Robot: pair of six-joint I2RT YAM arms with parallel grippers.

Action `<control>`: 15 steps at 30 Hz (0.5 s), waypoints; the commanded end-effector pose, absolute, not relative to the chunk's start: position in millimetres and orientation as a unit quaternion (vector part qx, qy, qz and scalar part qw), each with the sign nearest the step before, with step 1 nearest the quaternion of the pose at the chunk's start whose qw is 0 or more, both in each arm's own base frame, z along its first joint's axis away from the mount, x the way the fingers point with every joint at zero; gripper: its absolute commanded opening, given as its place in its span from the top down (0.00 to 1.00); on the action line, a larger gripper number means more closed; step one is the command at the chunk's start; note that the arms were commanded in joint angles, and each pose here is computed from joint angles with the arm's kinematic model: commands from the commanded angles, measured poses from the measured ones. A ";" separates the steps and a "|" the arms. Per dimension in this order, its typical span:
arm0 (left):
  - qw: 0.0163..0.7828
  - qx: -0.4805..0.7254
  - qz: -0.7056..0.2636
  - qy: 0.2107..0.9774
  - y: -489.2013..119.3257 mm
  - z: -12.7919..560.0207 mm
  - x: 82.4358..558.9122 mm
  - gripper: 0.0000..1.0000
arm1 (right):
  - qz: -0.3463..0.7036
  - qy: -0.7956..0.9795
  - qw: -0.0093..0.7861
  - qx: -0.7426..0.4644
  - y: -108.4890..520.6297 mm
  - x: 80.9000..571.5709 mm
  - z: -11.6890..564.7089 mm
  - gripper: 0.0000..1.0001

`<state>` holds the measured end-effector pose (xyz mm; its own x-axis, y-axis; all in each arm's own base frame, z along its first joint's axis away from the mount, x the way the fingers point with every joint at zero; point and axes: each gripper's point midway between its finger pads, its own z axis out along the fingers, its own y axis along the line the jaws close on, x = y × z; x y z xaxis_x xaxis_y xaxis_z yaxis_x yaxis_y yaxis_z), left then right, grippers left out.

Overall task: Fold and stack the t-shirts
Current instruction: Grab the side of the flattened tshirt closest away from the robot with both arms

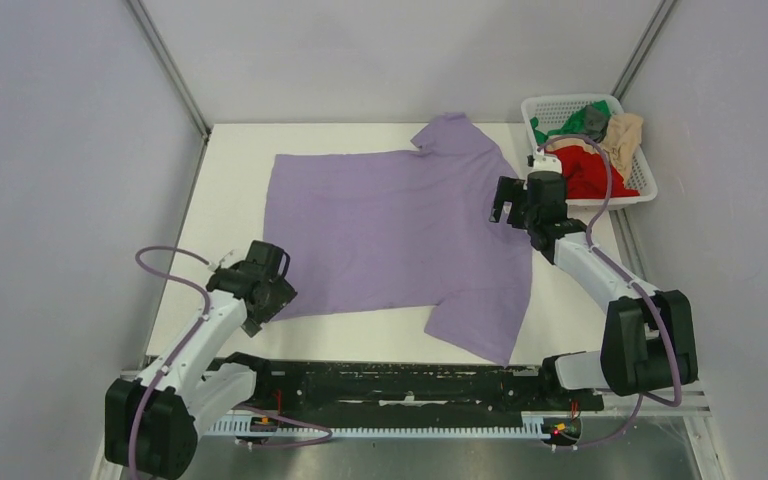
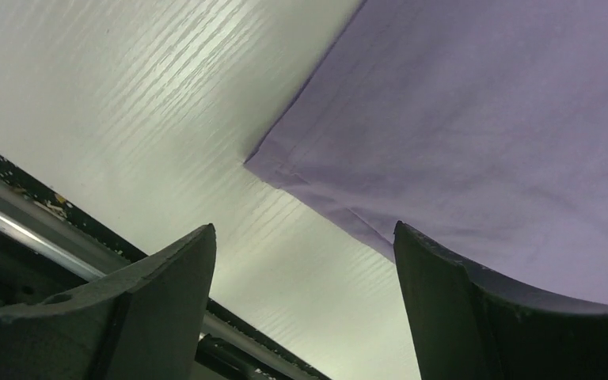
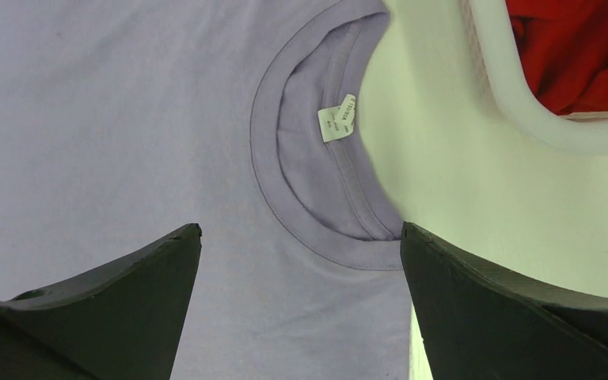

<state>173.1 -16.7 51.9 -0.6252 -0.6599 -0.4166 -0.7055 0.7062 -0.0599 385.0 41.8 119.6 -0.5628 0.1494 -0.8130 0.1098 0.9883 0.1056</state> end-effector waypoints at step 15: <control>0.223 -0.546 0.078 0.804 -3.3 10.0 171.5 0.47 | 0.030 0.866 0.495 0.065 47.4 391.6 142.9 0.02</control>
